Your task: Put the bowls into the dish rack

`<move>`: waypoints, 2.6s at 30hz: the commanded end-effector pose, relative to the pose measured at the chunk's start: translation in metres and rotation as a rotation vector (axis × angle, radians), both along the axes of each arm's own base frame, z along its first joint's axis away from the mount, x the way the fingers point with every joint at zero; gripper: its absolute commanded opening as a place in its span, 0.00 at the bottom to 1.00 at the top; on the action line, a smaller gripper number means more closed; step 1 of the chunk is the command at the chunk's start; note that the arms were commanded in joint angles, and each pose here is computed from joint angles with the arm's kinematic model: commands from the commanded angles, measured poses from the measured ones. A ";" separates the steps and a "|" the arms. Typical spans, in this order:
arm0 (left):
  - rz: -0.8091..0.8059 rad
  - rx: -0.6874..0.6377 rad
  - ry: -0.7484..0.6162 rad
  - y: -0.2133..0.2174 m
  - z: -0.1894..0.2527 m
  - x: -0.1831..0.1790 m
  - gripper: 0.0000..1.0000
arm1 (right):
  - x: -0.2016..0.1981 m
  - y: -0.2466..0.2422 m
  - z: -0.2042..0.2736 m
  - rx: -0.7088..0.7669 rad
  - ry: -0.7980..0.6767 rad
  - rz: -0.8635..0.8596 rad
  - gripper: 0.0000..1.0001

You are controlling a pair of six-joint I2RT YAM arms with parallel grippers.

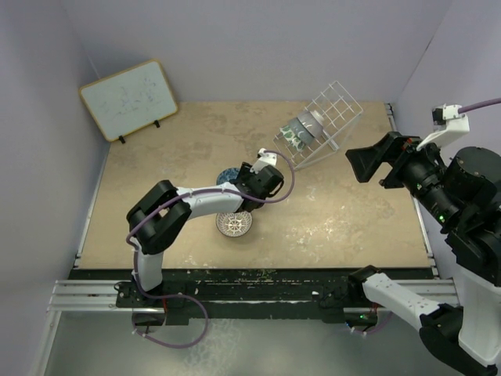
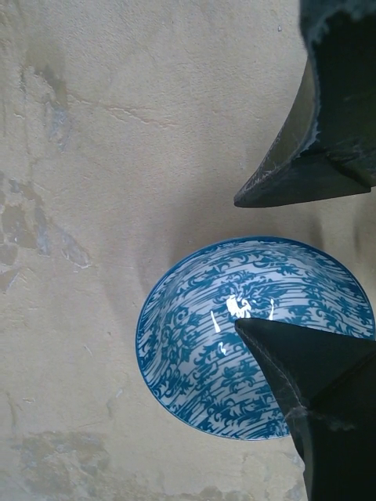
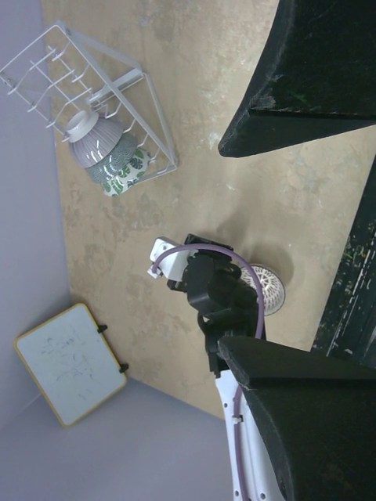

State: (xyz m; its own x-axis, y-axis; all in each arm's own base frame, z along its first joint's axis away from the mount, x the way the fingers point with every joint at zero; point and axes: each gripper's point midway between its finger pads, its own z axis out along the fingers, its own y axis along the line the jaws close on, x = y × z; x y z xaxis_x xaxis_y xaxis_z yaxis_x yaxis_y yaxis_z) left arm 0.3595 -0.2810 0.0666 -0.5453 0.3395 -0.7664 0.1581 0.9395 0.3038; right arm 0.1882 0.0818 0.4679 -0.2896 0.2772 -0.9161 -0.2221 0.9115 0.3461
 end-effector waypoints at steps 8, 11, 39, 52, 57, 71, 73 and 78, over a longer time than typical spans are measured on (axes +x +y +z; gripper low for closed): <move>-0.005 -0.030 -0.001 -0.004 -0.007 0.017 0.55 | 0.008 0.001 0.007 0.006 -0.031 -0.010 0.98; -0.010 -0.033 0.002 -0.004 -0.007 0.019 0.53 | 0.007 0.000 0.006 0.009 -0.030 -0.013 0.98; -0.116 -0.674 -0.175 -0.051 0.188 0.015 0.00 | -0.008 -0.007 0.008 0.032 -0.042 -0.022 0.98; -0.362 -1.484 -0.290 -0.065 0.325 0.018 0.00 | -0.004 -0.004 0.031 0.028 -0.077 -0.009 0.98; -0.475 -1.747 -0.247 -0.086 0.351 0.029 0.00 | 0.000 -0.004 0.039 0.018 -0.088 -0.011 0.98; -0.568 -2.091 -0.266 -0.127 0.378 0.085 0.00 | 0.007 -0.009 0.036 -0.020 -0.080 -0.045 0.99; -0.561 -2.140 -0.256 -0.134 0.376 0.092 0.00 | 0.008 -0.009 0.035 -0.025 -0.076 -0.046 0.99; -0.533 -2.209 -0.249 -0.151 0.371 0.098 0.00 | 0.008 -0.011 0.034 -0.037 -0.075 -0.053 0.99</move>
State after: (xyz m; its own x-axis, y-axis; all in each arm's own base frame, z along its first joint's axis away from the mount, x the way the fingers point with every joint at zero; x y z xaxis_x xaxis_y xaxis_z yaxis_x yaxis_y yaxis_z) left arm 0.4776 -0.4372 0.3815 -0.5837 -0.7974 -0.1530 0.4845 -0.1908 -0.8537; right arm 0.1944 0.0771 0.4955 -0.2359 0.2727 -0.9327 -0.2134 0.9218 0.3235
